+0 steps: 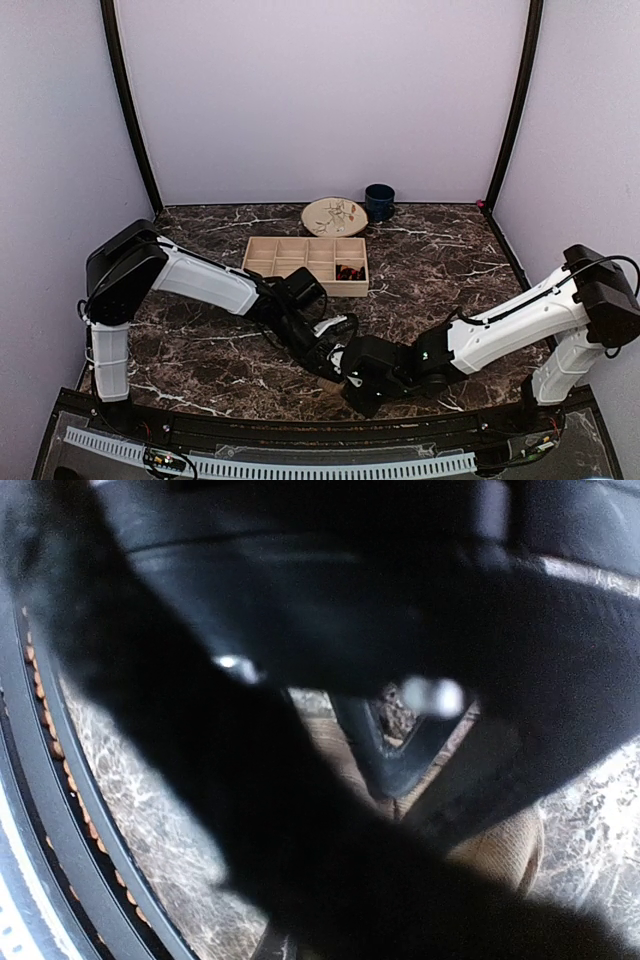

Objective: Roll the socks
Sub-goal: Roll the sock at the center of the board.

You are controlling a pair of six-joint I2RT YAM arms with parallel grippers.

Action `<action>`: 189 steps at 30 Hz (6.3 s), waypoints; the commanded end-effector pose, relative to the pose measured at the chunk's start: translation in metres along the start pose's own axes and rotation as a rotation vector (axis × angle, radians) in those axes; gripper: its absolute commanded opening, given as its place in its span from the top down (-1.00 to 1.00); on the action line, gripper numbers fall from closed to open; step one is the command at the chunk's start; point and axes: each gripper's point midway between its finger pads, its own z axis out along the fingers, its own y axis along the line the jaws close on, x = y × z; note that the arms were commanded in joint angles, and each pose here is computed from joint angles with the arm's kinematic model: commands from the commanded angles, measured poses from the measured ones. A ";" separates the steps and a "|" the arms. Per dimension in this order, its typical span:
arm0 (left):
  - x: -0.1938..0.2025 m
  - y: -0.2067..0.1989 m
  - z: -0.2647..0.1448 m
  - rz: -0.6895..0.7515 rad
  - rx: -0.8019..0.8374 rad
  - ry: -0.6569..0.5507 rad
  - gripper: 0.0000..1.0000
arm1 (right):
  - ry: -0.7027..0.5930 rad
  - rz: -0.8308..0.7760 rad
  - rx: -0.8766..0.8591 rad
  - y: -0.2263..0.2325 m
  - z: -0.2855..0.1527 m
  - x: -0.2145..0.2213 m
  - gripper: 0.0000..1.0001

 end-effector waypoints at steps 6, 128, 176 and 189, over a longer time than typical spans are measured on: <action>0.021 0.065 -0.019 -0.215 -0.219 -0.032 0.22 | 0.131 0.105 -0.048 -0.015 0.008 0.035 1.00; -0.023 -0.064 -0.020 0.820 -0.648 -0.126 0.14 | 0.259 1.156 -0.899 -0.059 -0.007 0.043 1.00; -0.035 -0.032 0.028 0.832 -0.700 -0.081 0.10 | 0.265 1.110 -0.969 -0.056 -0.012 0.032 1.00; -0.051 -0.009 0.033 0.887 -0.822 -0.098 -0.02 | 0.313 1.102 -0.963 -0.053 -0.003 0.046 1.00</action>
